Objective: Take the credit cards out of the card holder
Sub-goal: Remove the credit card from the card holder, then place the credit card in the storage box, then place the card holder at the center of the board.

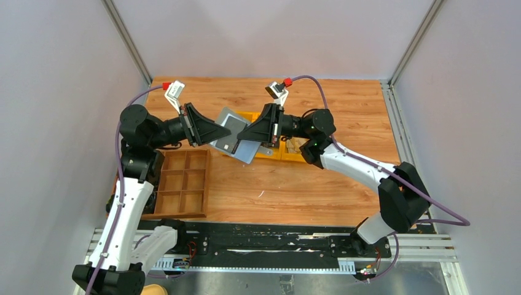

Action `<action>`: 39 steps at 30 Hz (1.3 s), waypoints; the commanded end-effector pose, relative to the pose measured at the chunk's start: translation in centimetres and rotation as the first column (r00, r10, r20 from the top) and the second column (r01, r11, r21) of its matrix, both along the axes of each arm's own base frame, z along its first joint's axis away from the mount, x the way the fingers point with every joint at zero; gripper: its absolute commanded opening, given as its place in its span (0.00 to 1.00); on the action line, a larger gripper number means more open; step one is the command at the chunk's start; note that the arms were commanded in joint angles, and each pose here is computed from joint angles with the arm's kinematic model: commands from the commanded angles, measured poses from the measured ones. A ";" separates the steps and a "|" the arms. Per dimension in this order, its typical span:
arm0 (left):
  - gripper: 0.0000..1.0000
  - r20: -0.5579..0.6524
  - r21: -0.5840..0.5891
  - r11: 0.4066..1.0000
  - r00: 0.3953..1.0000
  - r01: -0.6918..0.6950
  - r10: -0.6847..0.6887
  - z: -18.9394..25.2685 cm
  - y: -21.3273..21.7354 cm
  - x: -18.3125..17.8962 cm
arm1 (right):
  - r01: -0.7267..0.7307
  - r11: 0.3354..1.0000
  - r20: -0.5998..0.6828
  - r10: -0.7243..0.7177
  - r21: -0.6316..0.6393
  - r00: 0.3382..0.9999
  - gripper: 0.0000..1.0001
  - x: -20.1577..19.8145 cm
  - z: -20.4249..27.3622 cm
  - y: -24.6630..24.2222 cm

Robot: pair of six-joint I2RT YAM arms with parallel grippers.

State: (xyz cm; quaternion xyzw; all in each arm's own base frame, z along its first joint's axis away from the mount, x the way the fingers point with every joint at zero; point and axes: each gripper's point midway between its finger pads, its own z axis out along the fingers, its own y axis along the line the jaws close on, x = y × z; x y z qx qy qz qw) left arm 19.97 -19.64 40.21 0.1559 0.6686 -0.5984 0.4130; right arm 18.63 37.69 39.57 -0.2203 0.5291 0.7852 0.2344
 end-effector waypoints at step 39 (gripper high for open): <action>0.00 0.014 0.483 0.862 0.983 0.156 -0.185 -12.8 -1.1 -2.0 | 0.395 0.596 0.172 -0.395 -0.699 0.902 0.00 12.0 -16.8 -11.2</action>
